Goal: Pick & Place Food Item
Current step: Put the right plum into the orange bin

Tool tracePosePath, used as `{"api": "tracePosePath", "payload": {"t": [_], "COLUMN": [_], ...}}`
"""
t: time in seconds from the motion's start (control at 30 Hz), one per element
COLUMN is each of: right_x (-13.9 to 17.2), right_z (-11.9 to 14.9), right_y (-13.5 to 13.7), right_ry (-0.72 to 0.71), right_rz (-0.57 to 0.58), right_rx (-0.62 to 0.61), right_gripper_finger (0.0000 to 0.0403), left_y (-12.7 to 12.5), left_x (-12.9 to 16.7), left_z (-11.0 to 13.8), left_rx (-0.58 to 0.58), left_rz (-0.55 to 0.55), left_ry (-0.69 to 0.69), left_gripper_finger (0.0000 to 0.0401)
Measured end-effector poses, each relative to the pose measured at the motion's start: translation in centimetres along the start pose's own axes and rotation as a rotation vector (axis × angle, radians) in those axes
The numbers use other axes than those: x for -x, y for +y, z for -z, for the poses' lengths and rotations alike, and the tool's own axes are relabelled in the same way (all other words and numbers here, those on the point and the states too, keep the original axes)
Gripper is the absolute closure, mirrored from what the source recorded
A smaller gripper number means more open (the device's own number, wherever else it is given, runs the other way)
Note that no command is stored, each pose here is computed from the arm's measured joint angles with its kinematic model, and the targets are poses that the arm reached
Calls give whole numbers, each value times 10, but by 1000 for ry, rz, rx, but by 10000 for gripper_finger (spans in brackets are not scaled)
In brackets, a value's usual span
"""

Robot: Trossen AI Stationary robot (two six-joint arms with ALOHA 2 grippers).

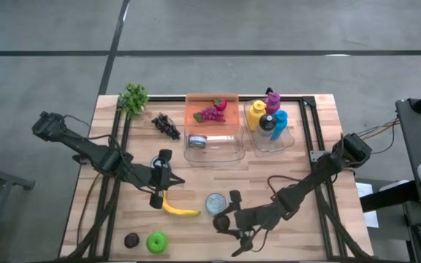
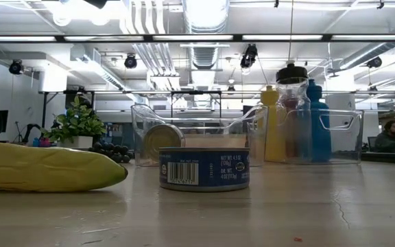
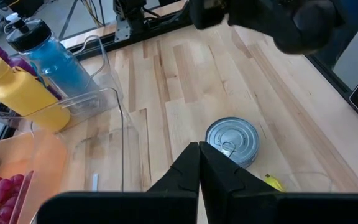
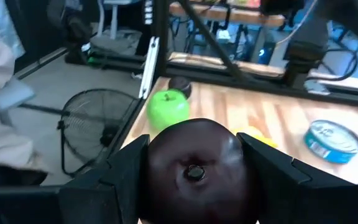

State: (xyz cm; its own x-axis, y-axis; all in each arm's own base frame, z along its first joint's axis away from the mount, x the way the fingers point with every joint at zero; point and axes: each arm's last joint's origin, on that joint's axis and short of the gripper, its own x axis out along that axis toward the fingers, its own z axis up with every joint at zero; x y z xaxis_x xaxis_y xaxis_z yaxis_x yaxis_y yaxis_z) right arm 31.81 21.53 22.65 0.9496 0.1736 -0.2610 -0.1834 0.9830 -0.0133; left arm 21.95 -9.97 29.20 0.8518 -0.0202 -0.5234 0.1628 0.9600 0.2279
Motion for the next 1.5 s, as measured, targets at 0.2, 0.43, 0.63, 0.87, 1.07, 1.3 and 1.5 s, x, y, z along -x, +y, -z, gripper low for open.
{"api": "tracePosePath", "payload": {"t": [0.2,0.43,0.63,0.87,1.07,1.3,1.5], "right_x": [5,1,-9,-8,1,12,23], "right_z": [-7,-11,-16,-32,-41,-41,-37], "right_y": [-5,-25,-65,-123,-168,-222,-265], "right_ry": [-33,-46,-47,-85,-84,-57,-66], "right_rz": [137,283,392,473,579,680,777], "right_rx": [0,-2,-34,-112,-138,-178,-256], "right_gripper_finger": [186,186,186,186,187,187,187], "left_y": [0,0,0,2,4,5,5], "left_x": [0,0,1,5,13,16,16], "left_z": [0,0,-1,-2,-3,-2,-3], "left_rx": [1,8,49,58,66,71,71], "left_rz": [0,3,3,5,7,9,9], "left_ry": [0,0,-3,-18,-38,-36,-36], "left_gripper_finger": [393,393,393,393,393,393,393]}}
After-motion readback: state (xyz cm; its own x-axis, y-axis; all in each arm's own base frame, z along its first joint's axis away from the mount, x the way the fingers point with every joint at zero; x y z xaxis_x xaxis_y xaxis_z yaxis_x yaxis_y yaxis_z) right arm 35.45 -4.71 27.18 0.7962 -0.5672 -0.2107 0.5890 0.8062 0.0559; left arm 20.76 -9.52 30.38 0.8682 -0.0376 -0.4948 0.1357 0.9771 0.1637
